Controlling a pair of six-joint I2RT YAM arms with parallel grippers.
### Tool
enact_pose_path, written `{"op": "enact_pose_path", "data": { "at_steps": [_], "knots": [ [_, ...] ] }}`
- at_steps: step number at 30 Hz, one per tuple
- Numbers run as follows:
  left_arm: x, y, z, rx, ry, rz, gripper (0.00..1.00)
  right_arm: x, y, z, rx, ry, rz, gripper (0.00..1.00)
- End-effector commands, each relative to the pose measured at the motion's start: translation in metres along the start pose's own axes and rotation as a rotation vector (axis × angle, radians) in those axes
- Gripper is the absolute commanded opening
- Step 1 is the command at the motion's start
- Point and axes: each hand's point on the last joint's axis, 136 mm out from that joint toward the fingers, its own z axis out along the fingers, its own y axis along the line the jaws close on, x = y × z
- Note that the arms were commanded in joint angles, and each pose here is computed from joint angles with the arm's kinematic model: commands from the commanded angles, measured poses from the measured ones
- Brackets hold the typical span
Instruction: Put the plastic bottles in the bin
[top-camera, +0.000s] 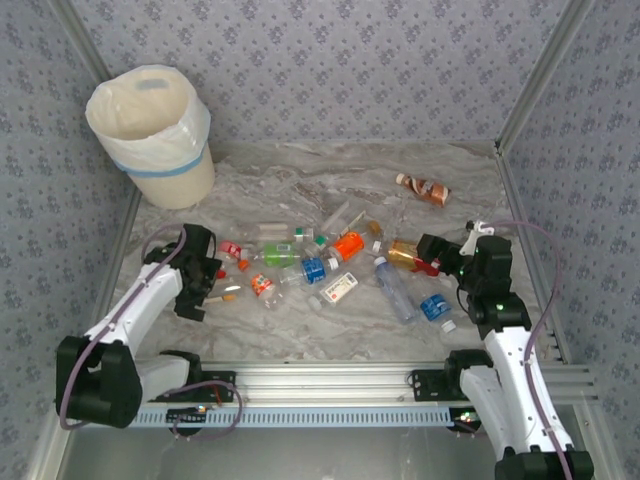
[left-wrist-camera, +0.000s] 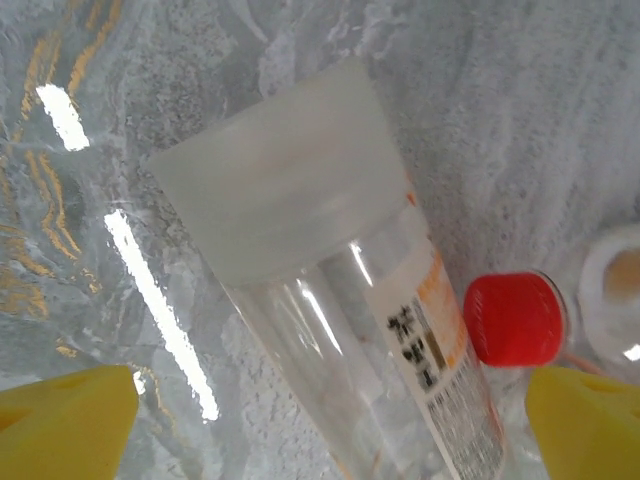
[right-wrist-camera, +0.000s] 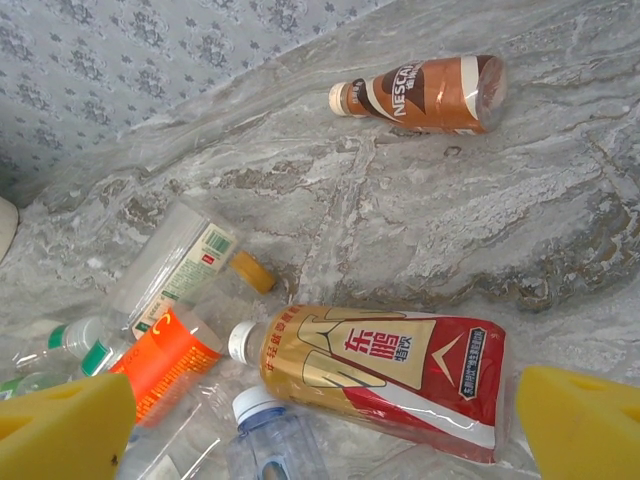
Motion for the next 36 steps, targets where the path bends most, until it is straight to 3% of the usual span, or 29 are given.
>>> {"op": "enact_pose_path", "data": {
  "at_steps": [1,6,12,17,27,36],
  "knots": [
    [0.000,-0.011,0.014,0.046,0.004,-0.138,0.99,-0.011,0.006,-0.002,-0.001,-0.021,-0.021,1.00],
    [-0.004,-0.017,0.034,0.033,-0.020,-0.173,0.94,-0.013,0.007,0.001,0.020,-0.018,-0.051,1.00],
    [0.001,-0.006,0.057,-0.020,-0.003,-0.217,0.67,-0.024,0.014,-0.003,0.031,-0.044,-0.095,1.00],
    [-0.015,-0.001,0.053,0.012,-0.095,-0.165,0.58,-0.029,0.020,-0.006,0.030,-0.058,-0.108,1.00],
    [-0.054,-0.007,0.008,0.262,-0.356,0.225,0.52,-0.037,0.023,-0.007,0.057,-0.110,-0.091,1.00],
    [-0.065,-0.026,-0.066,0.417,-0.454,0.388,0.44,-0.068,0.015,-0.014,0.141,-0.258,-0.071,1.00]
  ]
}}
